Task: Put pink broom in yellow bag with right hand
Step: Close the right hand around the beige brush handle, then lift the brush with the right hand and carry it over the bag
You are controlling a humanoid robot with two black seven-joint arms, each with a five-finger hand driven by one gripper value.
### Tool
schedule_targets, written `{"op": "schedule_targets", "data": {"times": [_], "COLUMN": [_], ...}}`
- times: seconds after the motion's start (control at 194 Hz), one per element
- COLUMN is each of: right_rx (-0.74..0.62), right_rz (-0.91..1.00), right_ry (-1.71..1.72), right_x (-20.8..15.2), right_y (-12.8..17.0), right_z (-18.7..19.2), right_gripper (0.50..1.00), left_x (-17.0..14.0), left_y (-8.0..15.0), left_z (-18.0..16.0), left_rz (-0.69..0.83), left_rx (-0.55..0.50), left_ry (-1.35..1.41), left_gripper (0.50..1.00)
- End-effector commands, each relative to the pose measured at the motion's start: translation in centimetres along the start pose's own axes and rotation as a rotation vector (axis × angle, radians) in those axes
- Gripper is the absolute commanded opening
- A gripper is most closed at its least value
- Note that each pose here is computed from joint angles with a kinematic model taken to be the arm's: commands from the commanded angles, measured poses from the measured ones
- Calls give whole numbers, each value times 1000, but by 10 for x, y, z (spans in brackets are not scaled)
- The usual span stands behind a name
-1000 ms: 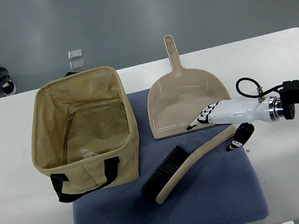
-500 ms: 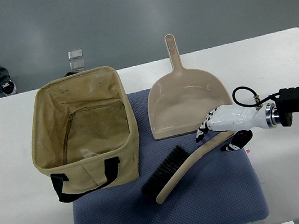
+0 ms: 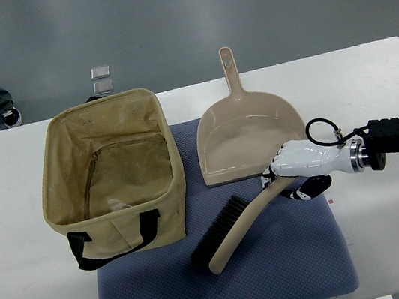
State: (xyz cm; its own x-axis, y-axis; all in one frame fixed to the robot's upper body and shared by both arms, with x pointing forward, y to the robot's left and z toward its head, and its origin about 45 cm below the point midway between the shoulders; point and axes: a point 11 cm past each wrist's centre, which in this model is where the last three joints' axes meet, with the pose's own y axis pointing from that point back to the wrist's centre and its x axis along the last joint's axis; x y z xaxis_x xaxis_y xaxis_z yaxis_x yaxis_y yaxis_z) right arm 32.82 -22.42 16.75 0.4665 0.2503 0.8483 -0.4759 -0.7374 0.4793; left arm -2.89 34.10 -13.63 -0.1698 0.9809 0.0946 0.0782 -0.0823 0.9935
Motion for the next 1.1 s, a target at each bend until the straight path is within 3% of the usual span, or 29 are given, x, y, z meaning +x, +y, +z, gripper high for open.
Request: {"op": "schedule_targets", "data": {"times": [0.0, 0.397, 0.701, 0.943, 1.093], "right_rx": [-10, -95, -196, -147, -56], "right_rz": [43, 250, 413, 431, 455], "right_ry": [23, 168, 242, 270, 314], "right_x": [12, 104, 208, 250, 277], "right_y": [2, 44, 79, 57, 19], "right_z": [4, 38, 61, 40, 2], "right_gripper": [500, 500, 500, 500, 500], "left_x": [0, 0, 0, 0, 0], "left_y": [0, 0, 0, 0, 0], "left_z": [0, 0, 0, 0, 0], "left_rz": [0, 0, 0, 0, 0], "left_rx": [0, 0, 0, 0, 0], "left_ry": [-1, 1, -1, -1, -1], "left_gripper": [1000, 1000, 1000, 1000, 1000]}}
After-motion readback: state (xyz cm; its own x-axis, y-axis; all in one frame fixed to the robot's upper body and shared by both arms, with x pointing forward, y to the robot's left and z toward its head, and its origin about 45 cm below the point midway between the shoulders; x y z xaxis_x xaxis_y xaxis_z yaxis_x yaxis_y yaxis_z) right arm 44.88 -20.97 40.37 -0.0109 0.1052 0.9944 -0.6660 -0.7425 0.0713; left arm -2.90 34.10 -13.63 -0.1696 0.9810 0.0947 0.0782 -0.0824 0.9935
